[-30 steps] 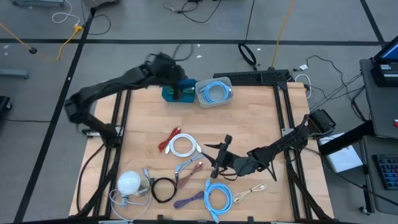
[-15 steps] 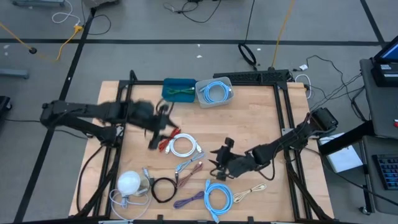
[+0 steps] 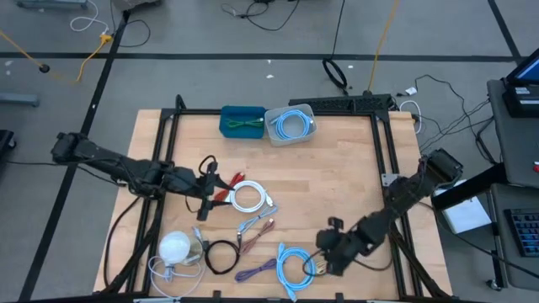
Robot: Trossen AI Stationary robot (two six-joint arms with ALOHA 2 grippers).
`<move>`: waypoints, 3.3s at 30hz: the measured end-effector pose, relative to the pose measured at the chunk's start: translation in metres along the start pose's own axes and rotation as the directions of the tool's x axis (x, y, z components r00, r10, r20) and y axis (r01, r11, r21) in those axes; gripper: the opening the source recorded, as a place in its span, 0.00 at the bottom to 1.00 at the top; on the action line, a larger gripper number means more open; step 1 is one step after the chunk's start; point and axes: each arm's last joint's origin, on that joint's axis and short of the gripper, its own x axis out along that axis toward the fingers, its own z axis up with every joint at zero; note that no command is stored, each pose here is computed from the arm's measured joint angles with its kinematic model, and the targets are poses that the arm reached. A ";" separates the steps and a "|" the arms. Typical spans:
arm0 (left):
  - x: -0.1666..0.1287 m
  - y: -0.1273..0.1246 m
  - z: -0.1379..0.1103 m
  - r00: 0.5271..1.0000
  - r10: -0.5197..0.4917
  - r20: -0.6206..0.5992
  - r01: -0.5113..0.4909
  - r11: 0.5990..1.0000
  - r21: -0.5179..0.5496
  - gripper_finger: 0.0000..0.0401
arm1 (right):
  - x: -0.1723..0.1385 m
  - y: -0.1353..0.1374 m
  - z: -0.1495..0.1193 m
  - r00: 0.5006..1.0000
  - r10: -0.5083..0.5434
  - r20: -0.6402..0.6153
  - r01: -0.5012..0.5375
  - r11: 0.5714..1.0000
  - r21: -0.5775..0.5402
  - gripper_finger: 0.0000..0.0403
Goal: Pick & Place USB Port
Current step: Put the white usb cable into the blue bin
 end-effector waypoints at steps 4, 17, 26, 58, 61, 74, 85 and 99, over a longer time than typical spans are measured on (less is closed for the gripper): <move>0.001 0.002 -0.001 1.000 0.008 0.005 -0.008 1.000 -0.007 0.54 | -0.006 0.016 -0.018 0.998 0.049 -0.033 -0.045 0.993 0.110 0.40; 0.001 0.002 -0.001 1.000 0.007 0.010 -0.007 1.000 -0.022 0.54 | -0.001 0.011 -0.055 0.971 -0.152 -0.186 0.182 0.970 0.158 0.40; 0.001 0.002 -0.001 1.000 0.009 0.008 -0.009 1.000 -0.023 0.54 | -0.001 0.012 -0.056 0.966 -0.130 -0.224 0.178 0.962 0.208 0.40; 0.001 0.002 -0.005 0.999 0.020 -0.035 -0.023 0.997 -0.069 0.54 | 0.027 0.010 -0.073 0.921 -0.196 -0.338 0.256 0.956 0.143 0.32; 0.001 0.002 -0.004 0.999 0.020 -0.030 -0.022 0.997 -0.070 0.54 | 0.027 0.010 -0.073 0.918 -0.196 -0.345 0.262 0.952 0.157 0.18; 0.000 0.004 0.006 0.995 0.076 0.071 -0.070 0.995 -0.076 0.54 | 0.002 -0.019 -0.050 0.854 -0.514 0.080 0.503 0.855 0.125 0.00; 0.003 0.011 -0.015 0.918 0.203 0.341 -0.216 0.976 -0.001 0.54 | -0.044 -0.021 0.015 0.496 -0.561 0.663 0.581 0.781 0.227 0.00; 0.015 0.017 -0.021 0.885 0.017 0.465 -0.105 0.981 0.162 0.54 | -0.029 -0.016 0.119 0.391 -0.194 0.900 0.488 0.872 -0.024 0.00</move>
